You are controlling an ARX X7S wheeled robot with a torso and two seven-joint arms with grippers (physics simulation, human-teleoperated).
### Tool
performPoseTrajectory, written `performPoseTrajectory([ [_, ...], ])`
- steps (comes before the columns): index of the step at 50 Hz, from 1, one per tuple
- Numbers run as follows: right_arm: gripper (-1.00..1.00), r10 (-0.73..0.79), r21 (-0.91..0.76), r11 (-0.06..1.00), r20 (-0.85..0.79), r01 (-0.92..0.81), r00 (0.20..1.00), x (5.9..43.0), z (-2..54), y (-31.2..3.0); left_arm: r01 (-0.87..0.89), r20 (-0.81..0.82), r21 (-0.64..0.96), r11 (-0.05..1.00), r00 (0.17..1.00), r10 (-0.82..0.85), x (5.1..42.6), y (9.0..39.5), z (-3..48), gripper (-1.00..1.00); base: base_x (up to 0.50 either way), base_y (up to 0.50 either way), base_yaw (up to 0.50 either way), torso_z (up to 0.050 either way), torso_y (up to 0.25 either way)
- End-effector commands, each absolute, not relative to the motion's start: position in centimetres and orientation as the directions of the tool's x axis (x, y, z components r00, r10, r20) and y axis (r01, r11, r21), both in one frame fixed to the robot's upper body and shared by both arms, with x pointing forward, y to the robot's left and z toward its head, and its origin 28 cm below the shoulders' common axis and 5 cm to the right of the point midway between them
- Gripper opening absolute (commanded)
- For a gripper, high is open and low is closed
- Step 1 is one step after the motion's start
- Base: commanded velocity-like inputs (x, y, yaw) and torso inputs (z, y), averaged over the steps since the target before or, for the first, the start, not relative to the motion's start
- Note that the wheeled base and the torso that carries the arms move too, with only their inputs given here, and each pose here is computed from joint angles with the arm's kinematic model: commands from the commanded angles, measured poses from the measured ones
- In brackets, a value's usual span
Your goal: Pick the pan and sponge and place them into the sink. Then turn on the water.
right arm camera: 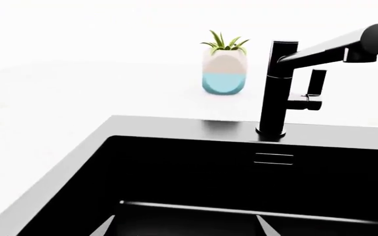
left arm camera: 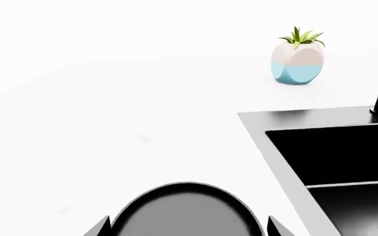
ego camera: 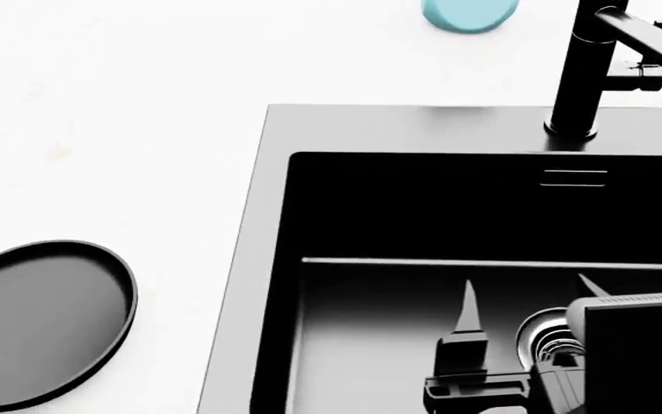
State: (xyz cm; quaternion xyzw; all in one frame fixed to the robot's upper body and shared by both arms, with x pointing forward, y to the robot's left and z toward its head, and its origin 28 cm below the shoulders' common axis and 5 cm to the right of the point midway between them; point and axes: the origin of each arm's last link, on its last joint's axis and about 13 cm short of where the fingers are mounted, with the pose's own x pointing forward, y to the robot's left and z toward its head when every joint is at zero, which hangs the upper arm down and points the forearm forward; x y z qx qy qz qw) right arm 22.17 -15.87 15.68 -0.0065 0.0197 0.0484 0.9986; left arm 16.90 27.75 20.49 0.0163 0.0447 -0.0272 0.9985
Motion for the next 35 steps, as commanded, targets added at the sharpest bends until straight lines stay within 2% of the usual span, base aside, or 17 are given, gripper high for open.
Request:
performPoseTrajectory([
  [1, 1.0, 0.109, -0.012, 0.994, -0.043, -0.11, 0.993, 22.4, 15.5, -15.7, 0.123, -0.215, 0.13, 0.984, 0.972, -0.093, 14.2, 27.9, 23.8, 1.0, 0.0, 0.0, 0.0, 0.0, 0.0],
  [7, 1.0, 0.106, -0.013, 0.994, -0.043, -0.107, 0.993, 22.3, 15.4, -15.8, 0.153, -0.328, 0.114, 0.982, 0.938, -0.109, 12.1, 28.3, 24.5, 1.0, 0.0, 0.0, 0.0, 0.0, 0.0],
  [16, 1.0, 0.104, -0.003, 0.995, -0.047, -0.105, 0.993, 22.3, 15.2, -15.9, 0.103, -0.444, 0.071, 0.992, 0.894, -0.061, 10.4, 29.1, 23.8, 1.0, 0.0, 0.0, 0.0, 0.0, 0.0],
  [23, 1.0, 0.108, -0.005, 0.994, -0.048, -0.108, 0.993, 22.3, 15.2, -15.8, 0.064, -0.451, 0.081, 0.995, 0.892, -0.021, 9.4, 30.1, 23.5, 1.0, 0.0, 0.0, 0.0, 0.0, 0.0],
  [35, 1.0, 0.109, 0.001, 0.994, -0.058, -0.109, 0.992, 22.0, 14.8, -15.8, 0.076, -0.498, 0.034, 0.997, 0.866, -0.049, 12.2, 30.5, 22.5, 1.0, 0.0, 0.0, 0.0, 0.0, 0.0],
])
